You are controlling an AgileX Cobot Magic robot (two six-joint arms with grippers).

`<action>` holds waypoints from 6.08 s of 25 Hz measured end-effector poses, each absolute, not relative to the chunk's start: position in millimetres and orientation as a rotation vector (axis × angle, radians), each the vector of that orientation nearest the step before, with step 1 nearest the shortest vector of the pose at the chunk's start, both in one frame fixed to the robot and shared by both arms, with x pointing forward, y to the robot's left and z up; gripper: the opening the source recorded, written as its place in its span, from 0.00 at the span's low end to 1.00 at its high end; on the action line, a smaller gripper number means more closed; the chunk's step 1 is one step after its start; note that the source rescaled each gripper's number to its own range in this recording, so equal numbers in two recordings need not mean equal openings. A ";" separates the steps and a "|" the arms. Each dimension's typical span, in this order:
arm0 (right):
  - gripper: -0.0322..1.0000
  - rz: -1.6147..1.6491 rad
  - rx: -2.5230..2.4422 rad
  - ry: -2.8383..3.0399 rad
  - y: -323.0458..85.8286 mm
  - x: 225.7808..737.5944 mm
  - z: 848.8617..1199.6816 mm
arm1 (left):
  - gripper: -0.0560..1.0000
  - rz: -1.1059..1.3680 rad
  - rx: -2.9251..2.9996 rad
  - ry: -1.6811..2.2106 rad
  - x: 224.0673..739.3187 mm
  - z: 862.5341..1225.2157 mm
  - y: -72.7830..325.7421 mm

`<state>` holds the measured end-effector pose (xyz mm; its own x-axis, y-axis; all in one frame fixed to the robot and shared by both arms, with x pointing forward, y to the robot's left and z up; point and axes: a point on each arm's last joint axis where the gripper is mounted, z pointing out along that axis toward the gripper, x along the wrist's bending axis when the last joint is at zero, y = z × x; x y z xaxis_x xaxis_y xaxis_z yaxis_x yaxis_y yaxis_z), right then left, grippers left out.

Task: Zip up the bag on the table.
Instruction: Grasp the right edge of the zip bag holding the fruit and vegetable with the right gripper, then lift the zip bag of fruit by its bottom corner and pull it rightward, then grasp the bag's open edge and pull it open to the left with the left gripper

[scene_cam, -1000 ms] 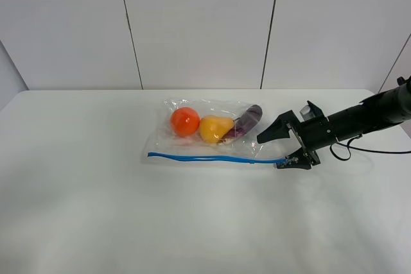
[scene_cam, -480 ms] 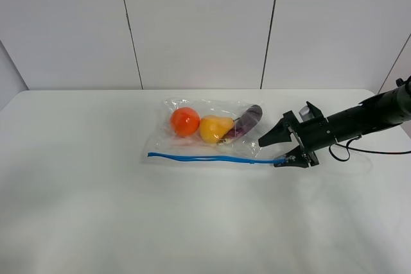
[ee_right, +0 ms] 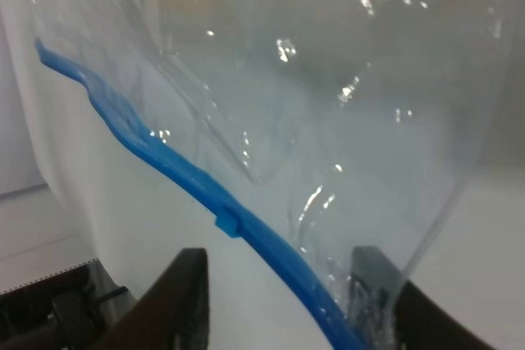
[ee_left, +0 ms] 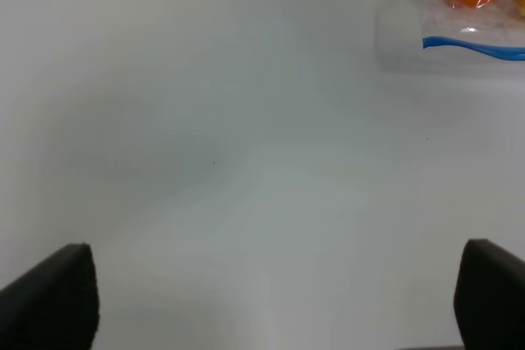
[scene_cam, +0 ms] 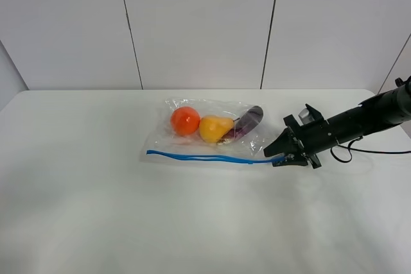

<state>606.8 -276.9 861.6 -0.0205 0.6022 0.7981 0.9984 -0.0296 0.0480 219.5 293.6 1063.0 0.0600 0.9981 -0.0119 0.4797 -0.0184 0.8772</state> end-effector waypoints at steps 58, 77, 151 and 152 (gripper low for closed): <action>0.03 -1.147 -1.554 -1.655 -252.1 630.7 917.9 | 1.00 0.885 1.598 1.515 219.5 1063.0 293.6; 0.03 -1.146 -1.550 -1.658 -250.8 630.5 917.9 | 1.00 0.998 1.531 1.418 272.7 1125.3 296.1; 0.03 -1.135 -1.547 -1.669 -251.0 629.9 917.2 | 1.00 1.362 1.966 -0.168 543.7 914.1 26.5; 0.03 -1.132 -1.546 -1.672 -251.1 629.7 917.0 | 1.00 1.361 1.968 -0.168 544.9 911.2 25.5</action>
<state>629.7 -251.1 917.0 -0.1515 0.4795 0.8644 0.9806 -0.0371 0.1925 544.9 25.5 911.2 0.4325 0.2841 0.8557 -0.4836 -0.7279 0.4861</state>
